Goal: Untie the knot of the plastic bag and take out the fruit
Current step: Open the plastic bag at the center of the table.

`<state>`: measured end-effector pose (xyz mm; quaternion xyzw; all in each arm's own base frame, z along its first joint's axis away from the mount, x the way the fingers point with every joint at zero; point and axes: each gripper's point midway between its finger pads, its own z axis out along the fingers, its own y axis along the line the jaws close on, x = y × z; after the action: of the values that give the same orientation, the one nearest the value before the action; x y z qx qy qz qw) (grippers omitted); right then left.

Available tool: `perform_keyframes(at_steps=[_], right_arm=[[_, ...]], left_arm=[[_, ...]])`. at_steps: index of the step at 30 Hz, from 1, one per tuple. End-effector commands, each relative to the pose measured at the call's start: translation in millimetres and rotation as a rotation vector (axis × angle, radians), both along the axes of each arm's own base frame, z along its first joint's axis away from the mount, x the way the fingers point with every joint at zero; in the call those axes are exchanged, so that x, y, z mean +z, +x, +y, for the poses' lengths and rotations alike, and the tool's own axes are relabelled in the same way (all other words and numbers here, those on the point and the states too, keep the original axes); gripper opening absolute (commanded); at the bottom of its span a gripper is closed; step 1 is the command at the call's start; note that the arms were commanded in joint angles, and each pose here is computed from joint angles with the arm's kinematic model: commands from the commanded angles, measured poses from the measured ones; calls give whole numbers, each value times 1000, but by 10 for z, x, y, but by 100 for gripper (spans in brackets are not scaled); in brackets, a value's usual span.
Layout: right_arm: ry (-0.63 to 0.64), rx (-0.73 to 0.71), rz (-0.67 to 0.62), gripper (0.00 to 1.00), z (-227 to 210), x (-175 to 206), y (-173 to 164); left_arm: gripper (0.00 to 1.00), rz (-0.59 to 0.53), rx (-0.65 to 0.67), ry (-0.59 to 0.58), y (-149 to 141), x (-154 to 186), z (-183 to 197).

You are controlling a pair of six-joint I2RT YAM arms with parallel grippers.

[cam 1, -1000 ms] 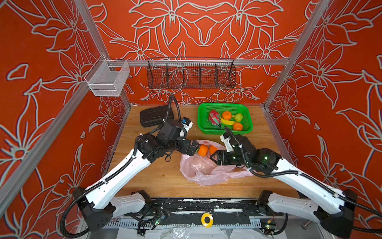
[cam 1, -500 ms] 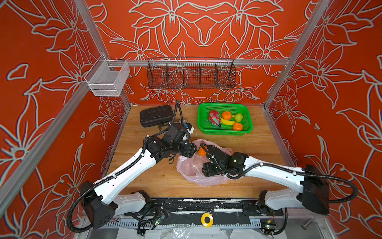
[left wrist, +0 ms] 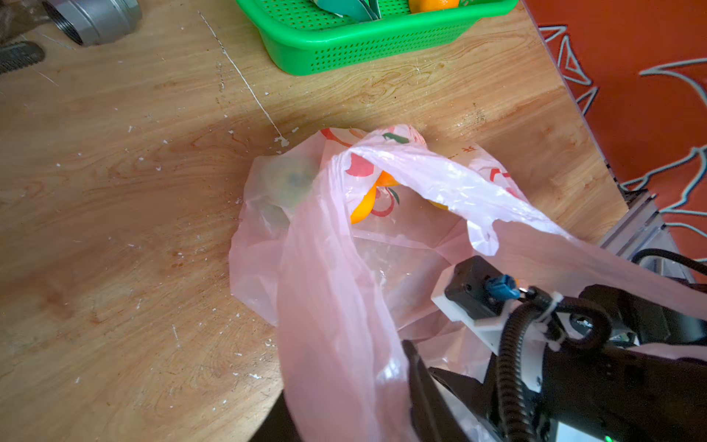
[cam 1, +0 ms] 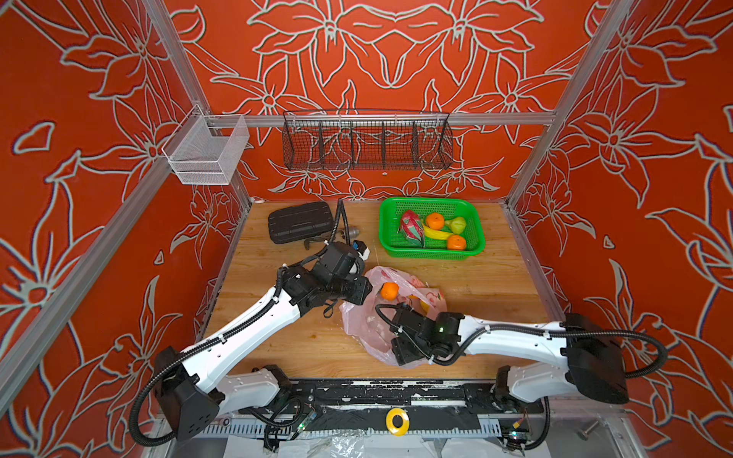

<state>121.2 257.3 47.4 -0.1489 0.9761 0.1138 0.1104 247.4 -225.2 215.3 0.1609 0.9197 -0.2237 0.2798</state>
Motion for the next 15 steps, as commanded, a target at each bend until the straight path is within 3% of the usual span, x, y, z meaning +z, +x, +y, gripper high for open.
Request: perform_keyframes(at_steps=[1,6,15], right_arm=[[-71,-34,0,75,-126,-164,-34],[-55,-38,-22,79,-43,-97,13],[132,-161,-276,87,137,653,482]], left_arm=[[35,32,0,-50,-89,-35,-18],[33,47,11,-109,-153,-43,-37],[27,29,14,-161,-189,131,-45]])
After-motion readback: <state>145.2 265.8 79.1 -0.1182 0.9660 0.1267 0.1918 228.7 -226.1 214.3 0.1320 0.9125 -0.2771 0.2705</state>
